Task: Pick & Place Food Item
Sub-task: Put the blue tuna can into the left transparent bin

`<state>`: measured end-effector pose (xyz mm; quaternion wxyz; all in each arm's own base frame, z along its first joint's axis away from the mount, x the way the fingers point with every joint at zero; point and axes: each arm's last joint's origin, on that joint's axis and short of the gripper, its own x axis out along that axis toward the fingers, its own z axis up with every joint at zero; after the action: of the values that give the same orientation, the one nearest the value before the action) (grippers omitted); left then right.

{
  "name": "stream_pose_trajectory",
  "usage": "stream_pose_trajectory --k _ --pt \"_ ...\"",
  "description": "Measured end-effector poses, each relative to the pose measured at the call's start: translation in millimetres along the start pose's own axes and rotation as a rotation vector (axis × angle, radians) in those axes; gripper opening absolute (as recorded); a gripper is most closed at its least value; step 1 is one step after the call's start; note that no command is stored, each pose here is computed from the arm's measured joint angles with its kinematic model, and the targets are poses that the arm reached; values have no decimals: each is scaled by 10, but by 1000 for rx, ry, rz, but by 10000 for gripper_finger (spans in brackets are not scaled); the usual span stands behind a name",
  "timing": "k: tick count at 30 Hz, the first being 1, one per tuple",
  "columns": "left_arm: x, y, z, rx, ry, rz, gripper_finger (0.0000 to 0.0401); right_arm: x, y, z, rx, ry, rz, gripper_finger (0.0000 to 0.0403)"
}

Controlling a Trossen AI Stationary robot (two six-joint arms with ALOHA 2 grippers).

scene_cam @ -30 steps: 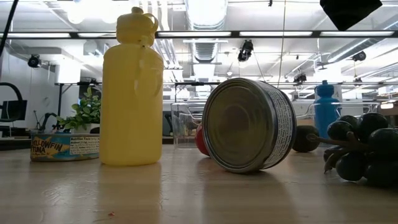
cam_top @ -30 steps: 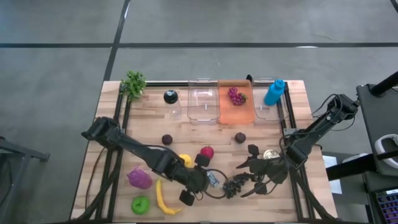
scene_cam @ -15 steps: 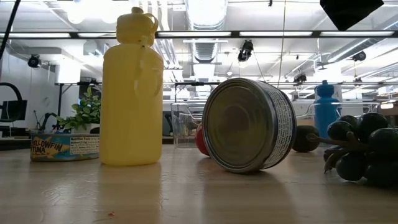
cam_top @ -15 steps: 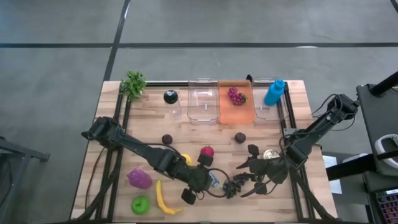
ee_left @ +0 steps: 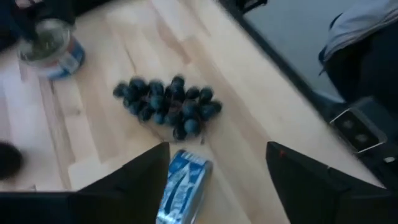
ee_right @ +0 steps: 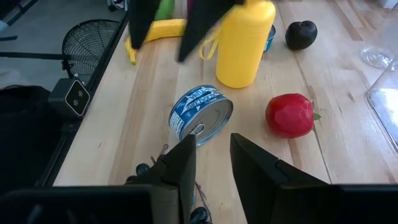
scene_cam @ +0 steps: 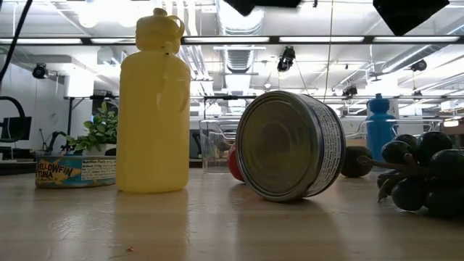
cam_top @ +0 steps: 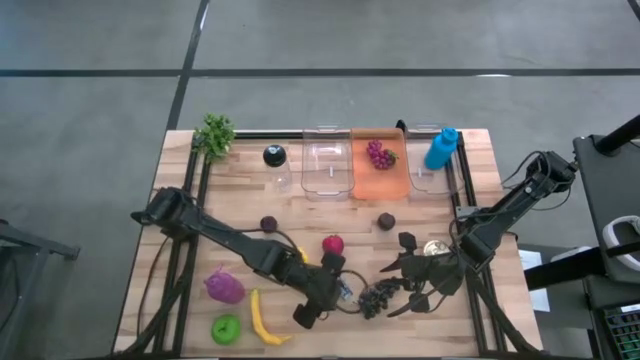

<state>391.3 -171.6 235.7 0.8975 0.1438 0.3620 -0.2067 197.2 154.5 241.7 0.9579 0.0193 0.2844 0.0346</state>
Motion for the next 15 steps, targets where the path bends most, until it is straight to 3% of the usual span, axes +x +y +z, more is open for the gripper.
stream_pose_trajectory --k 15 --pt "180 24 81 46 91 -27 384 0 -1 1 0 0 -1 91"
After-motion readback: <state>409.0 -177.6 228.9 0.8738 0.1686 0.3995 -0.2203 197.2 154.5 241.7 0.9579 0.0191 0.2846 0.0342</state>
